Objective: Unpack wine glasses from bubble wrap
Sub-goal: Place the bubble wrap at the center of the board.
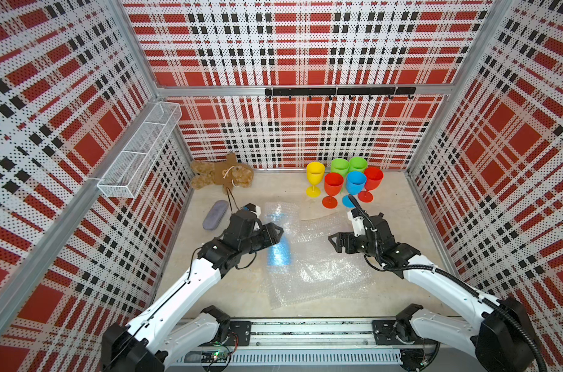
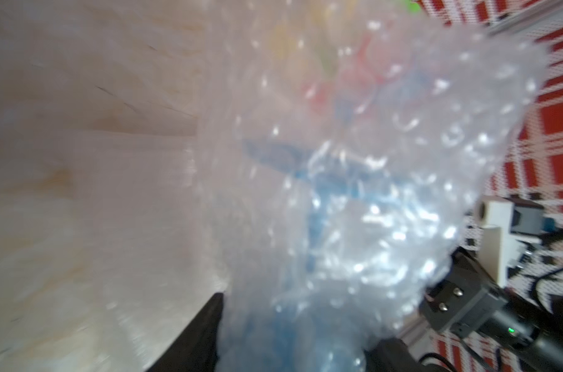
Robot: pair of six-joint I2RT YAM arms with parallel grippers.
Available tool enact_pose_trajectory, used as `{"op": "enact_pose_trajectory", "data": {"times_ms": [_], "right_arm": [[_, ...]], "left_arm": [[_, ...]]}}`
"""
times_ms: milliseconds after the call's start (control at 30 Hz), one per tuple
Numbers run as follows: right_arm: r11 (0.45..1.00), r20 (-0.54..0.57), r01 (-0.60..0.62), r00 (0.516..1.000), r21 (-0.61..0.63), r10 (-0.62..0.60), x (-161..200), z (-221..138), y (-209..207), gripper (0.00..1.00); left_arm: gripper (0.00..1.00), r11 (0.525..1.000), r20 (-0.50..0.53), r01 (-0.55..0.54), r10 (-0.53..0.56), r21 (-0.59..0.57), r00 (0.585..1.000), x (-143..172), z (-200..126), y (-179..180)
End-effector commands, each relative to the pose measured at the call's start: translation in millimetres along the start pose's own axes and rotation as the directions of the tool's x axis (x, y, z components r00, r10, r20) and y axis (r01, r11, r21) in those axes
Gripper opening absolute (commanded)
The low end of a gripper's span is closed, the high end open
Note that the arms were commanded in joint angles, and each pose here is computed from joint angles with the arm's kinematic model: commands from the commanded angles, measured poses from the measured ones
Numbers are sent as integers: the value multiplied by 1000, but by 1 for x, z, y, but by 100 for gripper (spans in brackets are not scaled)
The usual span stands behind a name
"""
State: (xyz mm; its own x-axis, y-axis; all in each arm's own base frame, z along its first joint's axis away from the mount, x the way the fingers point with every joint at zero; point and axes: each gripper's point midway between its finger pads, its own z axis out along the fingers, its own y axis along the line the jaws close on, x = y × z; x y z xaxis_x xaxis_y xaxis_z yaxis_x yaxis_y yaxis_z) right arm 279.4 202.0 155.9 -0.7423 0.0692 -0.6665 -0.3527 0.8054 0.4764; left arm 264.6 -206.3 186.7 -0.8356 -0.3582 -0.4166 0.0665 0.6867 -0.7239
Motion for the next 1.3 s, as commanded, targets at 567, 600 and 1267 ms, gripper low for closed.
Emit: {"op": "enact_pose_trajectory", "data": {"times_ms": [567,600,1267], "right_arm": [[984,-7,-125,992,-130,125,19,-28,-7,85],[989,-5,-99,995,-111,99,17,-30,-7,85],[954,-153,297,945,45,-288,-4,-23,42,91]], "left_arm": [[53,903,-260,160,-56,399,964,51,67,-49],[55,921,-250,146,-56,360,967,46,68,-40],[60,976,-181,-197,212,98,960,29,47,-10]]}}
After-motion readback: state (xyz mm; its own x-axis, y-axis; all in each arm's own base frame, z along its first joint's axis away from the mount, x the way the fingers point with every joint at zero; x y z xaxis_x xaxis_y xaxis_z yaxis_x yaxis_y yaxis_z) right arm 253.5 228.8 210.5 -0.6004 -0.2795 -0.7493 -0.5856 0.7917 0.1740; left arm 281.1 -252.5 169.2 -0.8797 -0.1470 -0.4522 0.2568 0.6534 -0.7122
